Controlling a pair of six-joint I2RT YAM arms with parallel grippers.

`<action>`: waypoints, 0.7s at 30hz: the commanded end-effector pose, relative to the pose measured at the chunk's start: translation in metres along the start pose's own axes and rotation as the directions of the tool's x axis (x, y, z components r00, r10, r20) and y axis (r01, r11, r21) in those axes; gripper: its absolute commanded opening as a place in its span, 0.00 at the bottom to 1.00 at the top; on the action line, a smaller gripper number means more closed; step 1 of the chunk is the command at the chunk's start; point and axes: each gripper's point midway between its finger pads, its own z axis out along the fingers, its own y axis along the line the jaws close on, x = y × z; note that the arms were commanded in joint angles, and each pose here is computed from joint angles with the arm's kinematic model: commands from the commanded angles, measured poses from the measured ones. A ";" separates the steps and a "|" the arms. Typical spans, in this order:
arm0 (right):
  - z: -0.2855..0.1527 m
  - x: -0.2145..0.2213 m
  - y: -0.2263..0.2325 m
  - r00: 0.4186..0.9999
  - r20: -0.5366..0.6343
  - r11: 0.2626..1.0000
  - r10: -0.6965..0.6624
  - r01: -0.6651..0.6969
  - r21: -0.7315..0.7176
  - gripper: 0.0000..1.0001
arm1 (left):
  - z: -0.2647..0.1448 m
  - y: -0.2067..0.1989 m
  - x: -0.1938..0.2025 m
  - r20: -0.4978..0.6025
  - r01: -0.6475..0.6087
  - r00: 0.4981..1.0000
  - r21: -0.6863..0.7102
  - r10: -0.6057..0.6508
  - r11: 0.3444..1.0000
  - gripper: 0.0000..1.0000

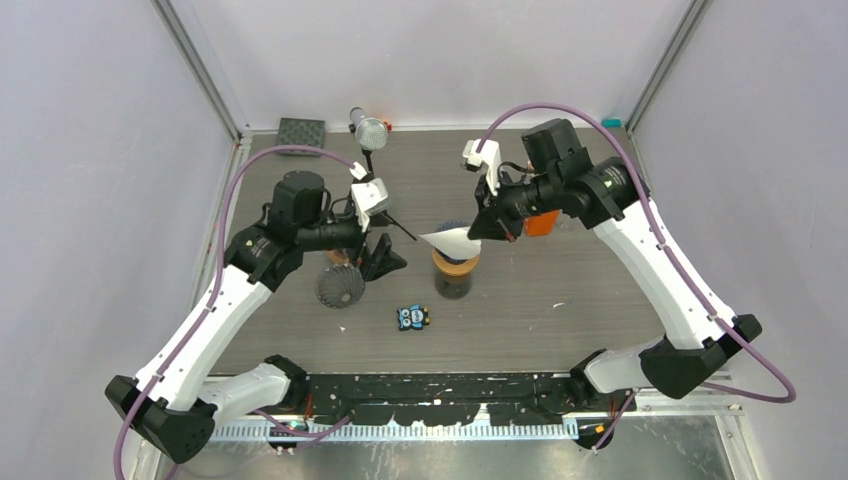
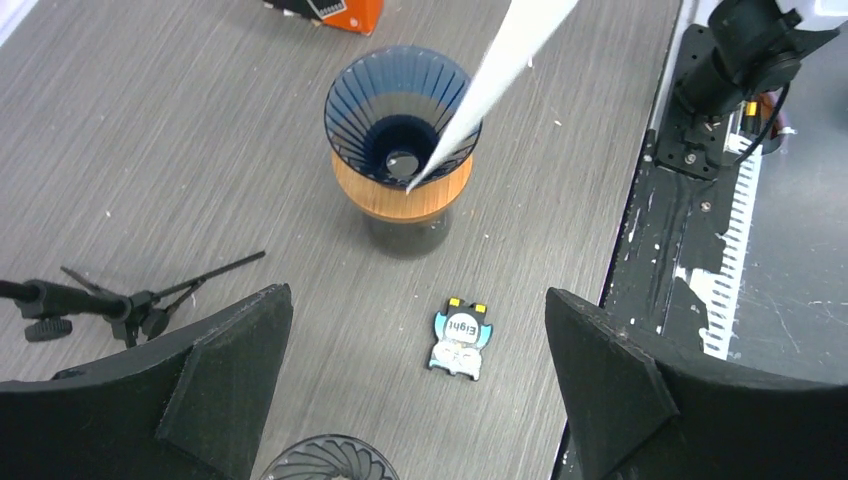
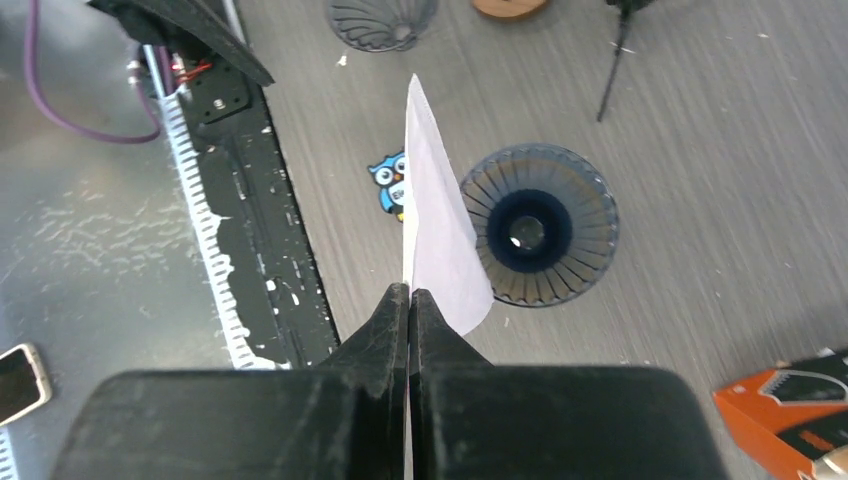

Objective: Place the coffee filter in the dripper
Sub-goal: Pick up the coffee filter from the coffee filter holder.

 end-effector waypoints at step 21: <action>0.013 -0.025 0.051 0.992 0.087 0.968 -0.091 0.108 -0.226 0.01 | 0.001 -0.049 -0.034 0.177 -0.111 0.983 0.317 0.056 0.942 0.58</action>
